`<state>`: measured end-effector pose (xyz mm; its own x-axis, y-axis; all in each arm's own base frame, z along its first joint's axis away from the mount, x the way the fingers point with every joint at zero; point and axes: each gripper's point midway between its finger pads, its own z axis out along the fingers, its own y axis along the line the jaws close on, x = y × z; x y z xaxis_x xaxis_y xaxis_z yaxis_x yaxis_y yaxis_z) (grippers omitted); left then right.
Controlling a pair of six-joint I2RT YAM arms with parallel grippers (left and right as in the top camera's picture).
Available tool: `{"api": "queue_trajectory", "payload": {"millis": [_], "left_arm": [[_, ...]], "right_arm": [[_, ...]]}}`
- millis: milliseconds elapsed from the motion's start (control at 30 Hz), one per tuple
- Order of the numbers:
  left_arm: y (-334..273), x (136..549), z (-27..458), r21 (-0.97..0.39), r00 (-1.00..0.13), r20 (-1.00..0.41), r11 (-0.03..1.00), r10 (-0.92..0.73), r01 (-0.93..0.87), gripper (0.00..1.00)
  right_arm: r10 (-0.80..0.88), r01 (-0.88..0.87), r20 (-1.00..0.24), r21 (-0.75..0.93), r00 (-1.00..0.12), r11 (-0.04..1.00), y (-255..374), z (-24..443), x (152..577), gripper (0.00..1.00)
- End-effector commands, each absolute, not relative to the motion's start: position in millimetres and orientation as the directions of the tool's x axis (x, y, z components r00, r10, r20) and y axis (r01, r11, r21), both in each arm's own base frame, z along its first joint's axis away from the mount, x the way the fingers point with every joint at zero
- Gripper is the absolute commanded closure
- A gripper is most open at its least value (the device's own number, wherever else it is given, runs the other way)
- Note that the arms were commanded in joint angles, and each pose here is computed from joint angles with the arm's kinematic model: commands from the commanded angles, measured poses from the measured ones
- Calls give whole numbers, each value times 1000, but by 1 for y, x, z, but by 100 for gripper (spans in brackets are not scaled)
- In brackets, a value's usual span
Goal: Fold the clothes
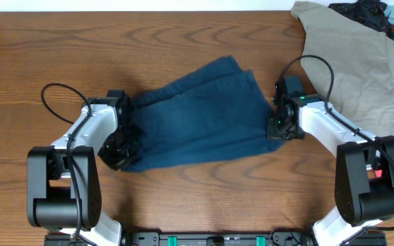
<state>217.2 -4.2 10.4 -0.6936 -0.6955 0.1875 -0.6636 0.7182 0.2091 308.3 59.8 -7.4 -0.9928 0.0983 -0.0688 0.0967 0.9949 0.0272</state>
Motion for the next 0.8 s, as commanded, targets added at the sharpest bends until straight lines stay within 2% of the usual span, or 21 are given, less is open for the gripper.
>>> {"api": "queue_trajectory", "payload": {"millis": [0, 133, 433, 633, 700, 767], "left_arm": [[-13, 202, 13, 191, -741, 287, 794, -607, -577, 94], [-29, 188, 19, 161, -764, 372, 848, -526, -505, 94], [-57, 167, 25, 179, -835, 423, 936, -352, -304, 94], [-56, 158, 29, 231, -848, 429, 945, -312, -231, 94], [-50, 161, 30, 254, -856, 411, 941, -314, -223, 94], [-47, 169, 32, 257, -863, 389, 938, -323, -235, 93]], "right_arm": [[231, 217, 43, -216, -972, 952, 11, -32, 265, 99], [278, 250, 77, -260, -957, 933, 5, -23, 249, 99], [312, 269, 125, -273, -942, 923, 1, 12, 222, 99], [339, 316, 70, -224, -938, 922, -6, 43, 217, 97], [314, 304, 30, -172, -949, 937, -4, 51, 224, 89], [286, 286, -16, -124, -958, 950, 0, 59, 231, 31]]}}
